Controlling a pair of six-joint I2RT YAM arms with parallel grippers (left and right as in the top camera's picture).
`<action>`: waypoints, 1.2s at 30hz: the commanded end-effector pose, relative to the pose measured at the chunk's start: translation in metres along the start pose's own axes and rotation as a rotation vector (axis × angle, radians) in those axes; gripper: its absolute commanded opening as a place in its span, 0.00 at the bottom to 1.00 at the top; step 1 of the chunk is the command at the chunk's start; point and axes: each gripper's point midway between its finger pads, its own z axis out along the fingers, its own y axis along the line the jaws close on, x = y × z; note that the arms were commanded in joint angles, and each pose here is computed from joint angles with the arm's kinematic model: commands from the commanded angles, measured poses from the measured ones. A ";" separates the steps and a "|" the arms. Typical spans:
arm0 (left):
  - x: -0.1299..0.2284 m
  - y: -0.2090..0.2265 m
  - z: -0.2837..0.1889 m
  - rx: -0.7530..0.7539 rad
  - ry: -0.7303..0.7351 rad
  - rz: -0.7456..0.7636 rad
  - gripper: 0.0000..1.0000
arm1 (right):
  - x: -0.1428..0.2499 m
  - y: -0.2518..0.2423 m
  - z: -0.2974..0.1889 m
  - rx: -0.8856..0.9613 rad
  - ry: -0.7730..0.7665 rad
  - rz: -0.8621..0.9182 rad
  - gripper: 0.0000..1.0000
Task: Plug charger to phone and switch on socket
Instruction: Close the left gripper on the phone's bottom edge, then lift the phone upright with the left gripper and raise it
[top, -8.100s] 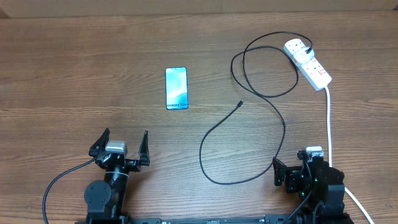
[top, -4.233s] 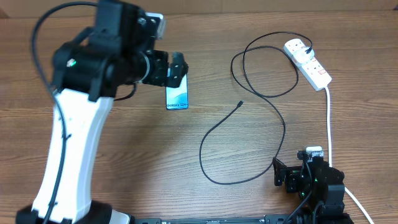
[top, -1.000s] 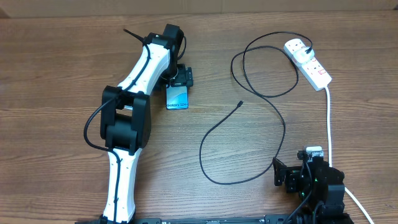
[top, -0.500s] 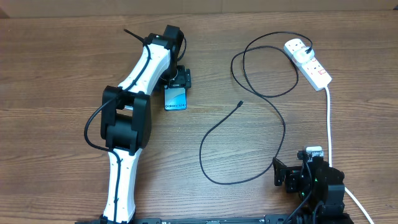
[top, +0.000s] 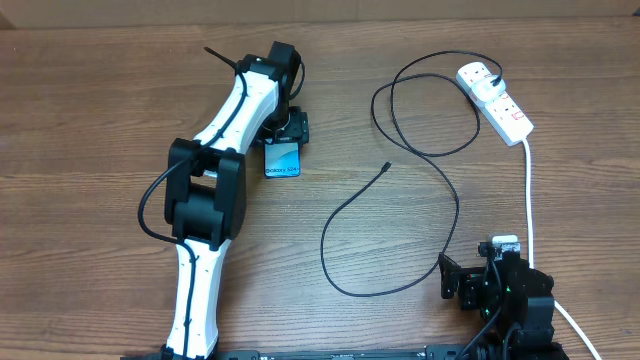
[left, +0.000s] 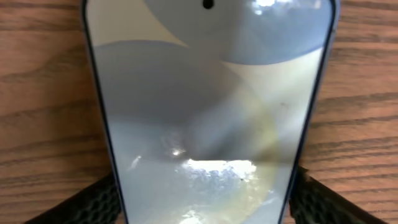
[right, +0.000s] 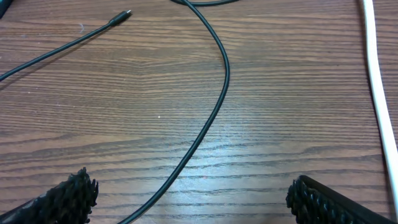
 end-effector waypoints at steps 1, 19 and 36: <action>0.027 0.009 0.033 -0.071 0.109 0.012 0.77 | -0.005 -0.002 -0.003 0.011 -0.015 0.002 1.00; 0.024 -0.032 -0.009 0.140 0.150 -0.021 0.71 | -0.005 -0.002 -0.003 0.011 -0.015 0.002 1.00; 0.034 -0.096 -0.133 1.044 0.535 -0.266 0.65 | -0.005 -0.002 -0.003 0.011 -0.015 0.002 1.00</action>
